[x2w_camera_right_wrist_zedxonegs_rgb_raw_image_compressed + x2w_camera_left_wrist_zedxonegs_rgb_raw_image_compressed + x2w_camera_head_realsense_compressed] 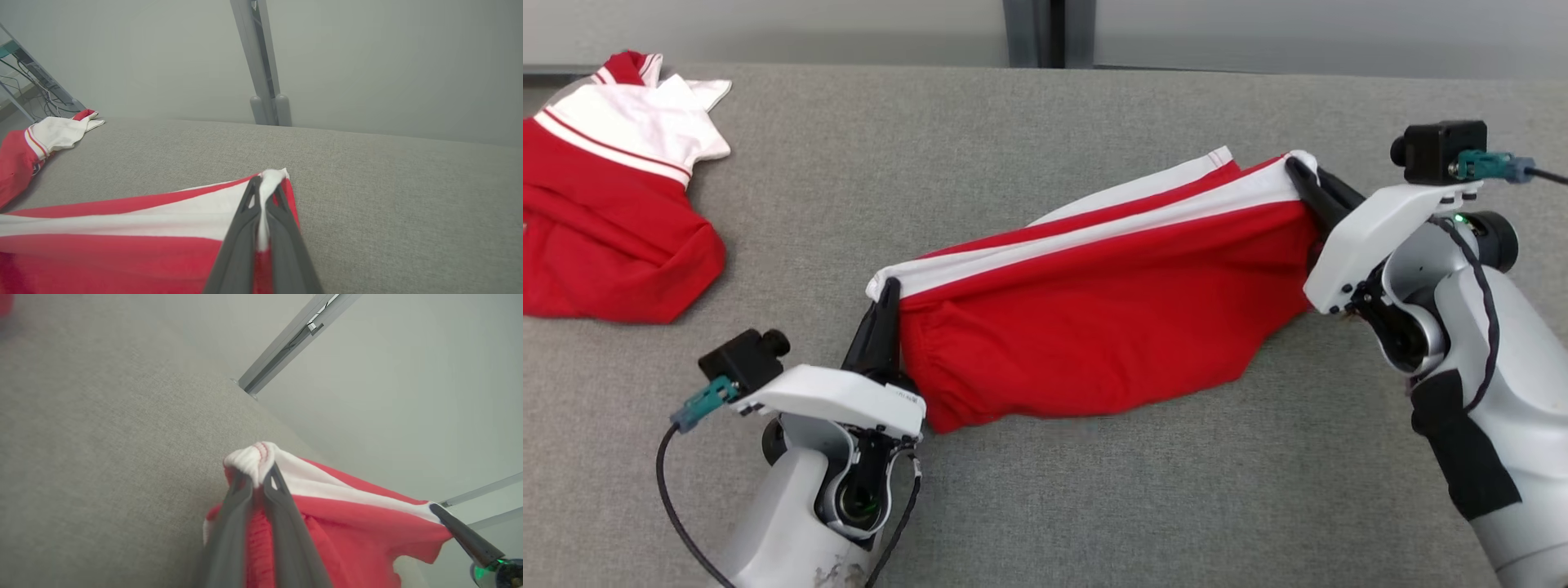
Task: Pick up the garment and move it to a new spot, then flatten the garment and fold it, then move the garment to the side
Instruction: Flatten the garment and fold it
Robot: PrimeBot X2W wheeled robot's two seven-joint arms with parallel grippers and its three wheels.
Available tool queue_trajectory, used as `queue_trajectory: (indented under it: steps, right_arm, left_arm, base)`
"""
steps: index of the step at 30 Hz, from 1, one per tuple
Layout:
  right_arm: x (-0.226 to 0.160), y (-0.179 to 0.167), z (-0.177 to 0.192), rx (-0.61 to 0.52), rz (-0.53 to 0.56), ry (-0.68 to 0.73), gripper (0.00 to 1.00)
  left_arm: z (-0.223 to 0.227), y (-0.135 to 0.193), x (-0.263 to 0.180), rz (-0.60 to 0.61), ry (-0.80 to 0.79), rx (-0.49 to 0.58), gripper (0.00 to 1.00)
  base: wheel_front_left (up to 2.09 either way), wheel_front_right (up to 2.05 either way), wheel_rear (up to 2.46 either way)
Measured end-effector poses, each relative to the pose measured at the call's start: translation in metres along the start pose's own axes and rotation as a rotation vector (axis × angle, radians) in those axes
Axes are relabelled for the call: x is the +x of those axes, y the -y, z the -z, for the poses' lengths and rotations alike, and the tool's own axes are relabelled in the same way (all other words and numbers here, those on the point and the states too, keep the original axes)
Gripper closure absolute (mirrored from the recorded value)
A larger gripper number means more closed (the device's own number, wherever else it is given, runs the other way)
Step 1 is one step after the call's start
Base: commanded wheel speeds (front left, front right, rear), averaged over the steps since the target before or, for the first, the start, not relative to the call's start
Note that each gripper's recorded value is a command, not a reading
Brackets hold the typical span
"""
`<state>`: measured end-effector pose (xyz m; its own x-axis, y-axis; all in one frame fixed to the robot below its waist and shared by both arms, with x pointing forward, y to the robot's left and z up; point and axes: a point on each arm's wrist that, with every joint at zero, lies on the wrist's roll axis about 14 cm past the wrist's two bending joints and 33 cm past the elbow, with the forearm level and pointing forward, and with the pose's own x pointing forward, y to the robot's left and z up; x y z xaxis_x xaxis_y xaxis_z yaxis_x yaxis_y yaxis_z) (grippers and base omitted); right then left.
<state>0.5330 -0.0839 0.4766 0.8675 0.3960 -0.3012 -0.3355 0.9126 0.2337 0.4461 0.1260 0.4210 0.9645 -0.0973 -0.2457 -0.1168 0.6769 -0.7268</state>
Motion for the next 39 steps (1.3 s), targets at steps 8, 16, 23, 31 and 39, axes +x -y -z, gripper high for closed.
queue_trajectory:
  steps: [8,16,23,31,39]
  right_arm:
    - [0.043,0.005,0.017,-0.027,0.000,-0.104,1.00]
    - [0.064,0.006,0.036,-0.040,-0.002,-0.186,1.00]
    - [0.069,0.004,0.039,-0.065,-0.006,-0.206,0.16]
    - [0.071,0.004,0.030,-0.092,-0.007,-0.179,0.00]
    - [0.065,0.015,0.015,-0.130,0.009,-0.134,0.00]
  left_arm:
    - [0.000,-0.008,0.020,-0.035,-0.027,0.044,1.00]
    - [0.009,-0.007,0.025,-0.051,-0.069,0.064,1.00]
    - [0.011,0.001,0.027,-0.041,-0.083,0.097,0.00]
    - [0.003,0.008,0.025,-0.017,-0.069,0.161,0.00]
    - [-0.011,0.003,0.011,-0.004,-0.041,0.227,0.00]
  base:
    - [0.00,0.00,0.00]
    - [0.00,0.00,0.00]
    - [0.00,0.00,0.00]
    - [0.00,0.00,0.00]
    - [0.00,0.00,0.00]
